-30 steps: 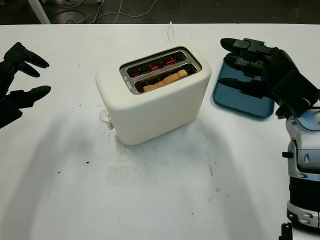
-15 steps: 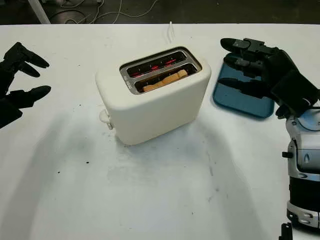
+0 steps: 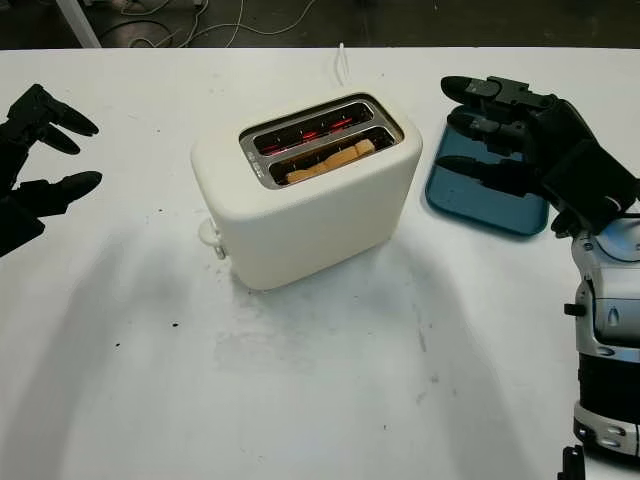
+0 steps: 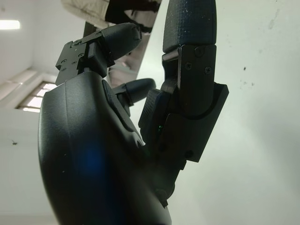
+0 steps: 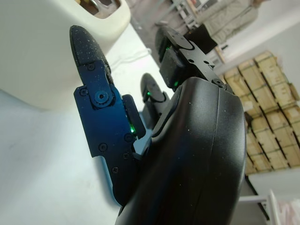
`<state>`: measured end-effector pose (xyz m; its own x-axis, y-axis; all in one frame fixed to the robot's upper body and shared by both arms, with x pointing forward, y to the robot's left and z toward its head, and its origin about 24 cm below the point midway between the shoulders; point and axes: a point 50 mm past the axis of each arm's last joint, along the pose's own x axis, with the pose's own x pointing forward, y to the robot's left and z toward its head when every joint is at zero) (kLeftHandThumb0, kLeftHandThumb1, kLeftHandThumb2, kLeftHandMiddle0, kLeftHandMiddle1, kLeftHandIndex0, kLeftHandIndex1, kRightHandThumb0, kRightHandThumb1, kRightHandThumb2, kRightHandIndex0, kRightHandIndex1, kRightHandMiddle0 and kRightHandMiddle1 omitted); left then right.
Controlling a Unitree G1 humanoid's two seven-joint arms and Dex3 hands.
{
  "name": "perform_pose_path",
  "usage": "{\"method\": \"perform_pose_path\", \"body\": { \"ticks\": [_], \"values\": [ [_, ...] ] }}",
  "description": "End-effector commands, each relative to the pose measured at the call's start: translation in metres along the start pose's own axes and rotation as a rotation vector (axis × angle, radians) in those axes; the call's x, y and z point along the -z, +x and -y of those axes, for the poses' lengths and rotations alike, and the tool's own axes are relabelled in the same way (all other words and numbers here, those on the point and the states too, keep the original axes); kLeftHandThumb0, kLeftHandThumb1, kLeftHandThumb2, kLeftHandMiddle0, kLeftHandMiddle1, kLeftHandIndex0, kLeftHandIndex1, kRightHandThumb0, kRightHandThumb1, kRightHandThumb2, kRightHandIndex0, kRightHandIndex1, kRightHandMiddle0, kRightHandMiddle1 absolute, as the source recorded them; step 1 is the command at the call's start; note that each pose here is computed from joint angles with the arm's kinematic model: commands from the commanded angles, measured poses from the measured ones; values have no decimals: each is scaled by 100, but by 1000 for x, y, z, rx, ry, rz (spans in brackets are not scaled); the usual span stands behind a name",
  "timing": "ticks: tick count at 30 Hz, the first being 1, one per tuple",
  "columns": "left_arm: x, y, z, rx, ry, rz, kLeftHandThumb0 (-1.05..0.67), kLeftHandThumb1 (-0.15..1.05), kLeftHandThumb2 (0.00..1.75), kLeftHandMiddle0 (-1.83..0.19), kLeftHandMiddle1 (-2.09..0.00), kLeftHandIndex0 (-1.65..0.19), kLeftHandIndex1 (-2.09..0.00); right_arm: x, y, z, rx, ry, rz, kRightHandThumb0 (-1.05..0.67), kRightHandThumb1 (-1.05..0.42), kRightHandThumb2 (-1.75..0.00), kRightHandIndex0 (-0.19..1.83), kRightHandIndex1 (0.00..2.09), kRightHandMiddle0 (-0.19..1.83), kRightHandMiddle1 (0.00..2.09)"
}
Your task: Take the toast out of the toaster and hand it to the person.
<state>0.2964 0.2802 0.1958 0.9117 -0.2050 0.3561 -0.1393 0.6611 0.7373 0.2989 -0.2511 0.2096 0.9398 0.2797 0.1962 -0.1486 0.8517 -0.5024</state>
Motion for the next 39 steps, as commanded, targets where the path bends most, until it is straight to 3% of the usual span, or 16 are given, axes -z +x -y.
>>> {"method": "perform_pose_path", "body": {
  "ticks": [1, 39],
  "values": [
    [0, -2, 0, -2, 2, 1, -105, 92, 43, 0, -169, 0, -154, -4, 0, 1, 7, -6, 6, -63, -79, 0, 55, 0, 52, 0],
    [2, -3, 1, -1, -13, -13, -105, 92, 41, 0, -170, 0, -154, -1, -1, 1, -2, -6, 9, -63, -80, 0, 55, 1, 52, 0]
  ]
}}
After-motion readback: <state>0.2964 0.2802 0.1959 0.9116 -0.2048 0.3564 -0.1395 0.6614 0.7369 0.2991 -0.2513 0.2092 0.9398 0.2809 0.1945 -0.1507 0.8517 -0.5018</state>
